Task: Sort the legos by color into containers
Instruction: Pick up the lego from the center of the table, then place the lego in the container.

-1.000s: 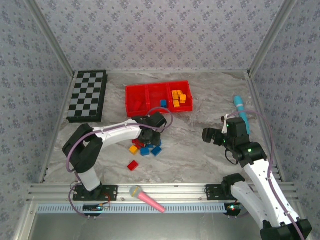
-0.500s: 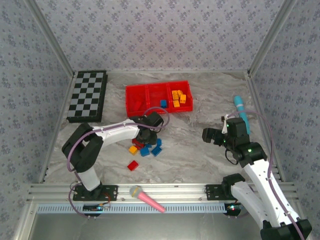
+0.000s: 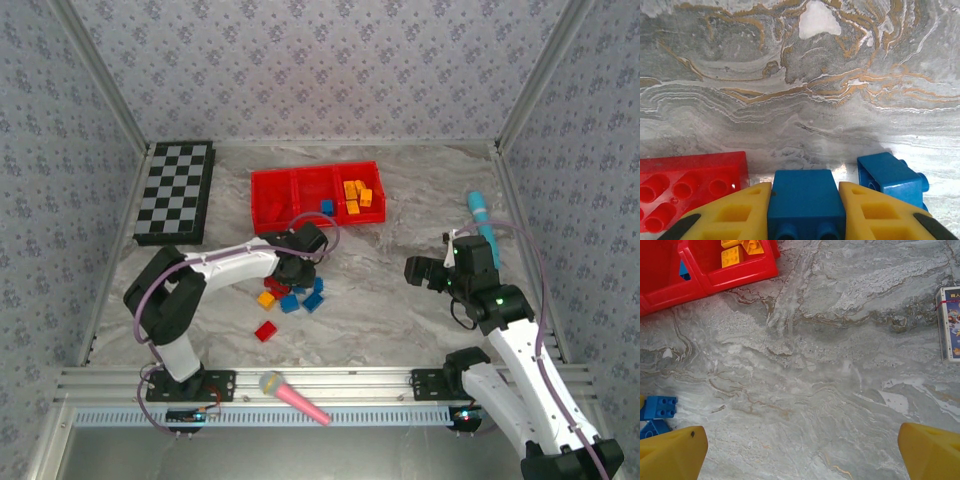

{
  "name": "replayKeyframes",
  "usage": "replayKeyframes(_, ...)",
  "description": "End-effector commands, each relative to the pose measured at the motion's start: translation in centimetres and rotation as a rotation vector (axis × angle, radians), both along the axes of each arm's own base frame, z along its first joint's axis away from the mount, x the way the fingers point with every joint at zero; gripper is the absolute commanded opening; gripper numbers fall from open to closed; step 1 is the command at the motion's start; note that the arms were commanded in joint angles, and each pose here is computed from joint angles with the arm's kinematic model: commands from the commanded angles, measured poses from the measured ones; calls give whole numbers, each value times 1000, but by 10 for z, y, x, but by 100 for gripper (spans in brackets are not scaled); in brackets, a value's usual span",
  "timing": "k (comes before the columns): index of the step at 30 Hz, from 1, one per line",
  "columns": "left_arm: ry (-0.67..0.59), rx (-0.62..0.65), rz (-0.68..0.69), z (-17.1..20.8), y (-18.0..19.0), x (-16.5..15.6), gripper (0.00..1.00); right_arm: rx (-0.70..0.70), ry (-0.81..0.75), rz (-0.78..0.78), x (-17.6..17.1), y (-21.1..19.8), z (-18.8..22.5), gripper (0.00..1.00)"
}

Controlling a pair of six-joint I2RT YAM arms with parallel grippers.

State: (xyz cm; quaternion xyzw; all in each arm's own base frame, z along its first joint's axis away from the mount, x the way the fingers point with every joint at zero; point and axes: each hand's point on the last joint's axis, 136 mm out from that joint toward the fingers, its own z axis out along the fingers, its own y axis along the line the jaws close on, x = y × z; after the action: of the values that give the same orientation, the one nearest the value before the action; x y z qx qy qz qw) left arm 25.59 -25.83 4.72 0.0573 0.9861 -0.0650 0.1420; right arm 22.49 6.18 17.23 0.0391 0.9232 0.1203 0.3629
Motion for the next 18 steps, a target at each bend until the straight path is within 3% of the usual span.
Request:
replayKeyframes(1,-93,-45,26,31,2,13,21,-5,4,-5,-2,-1,-3,100)
replayKeyframes(10,-227,-113,22,91,-5,57,16,-2,-3,-9,-3,-1,-1,100)
replayKeyframes(18,-396,-164,37,143,-22,136,15,5,-12,-1,-3,0,0,100)
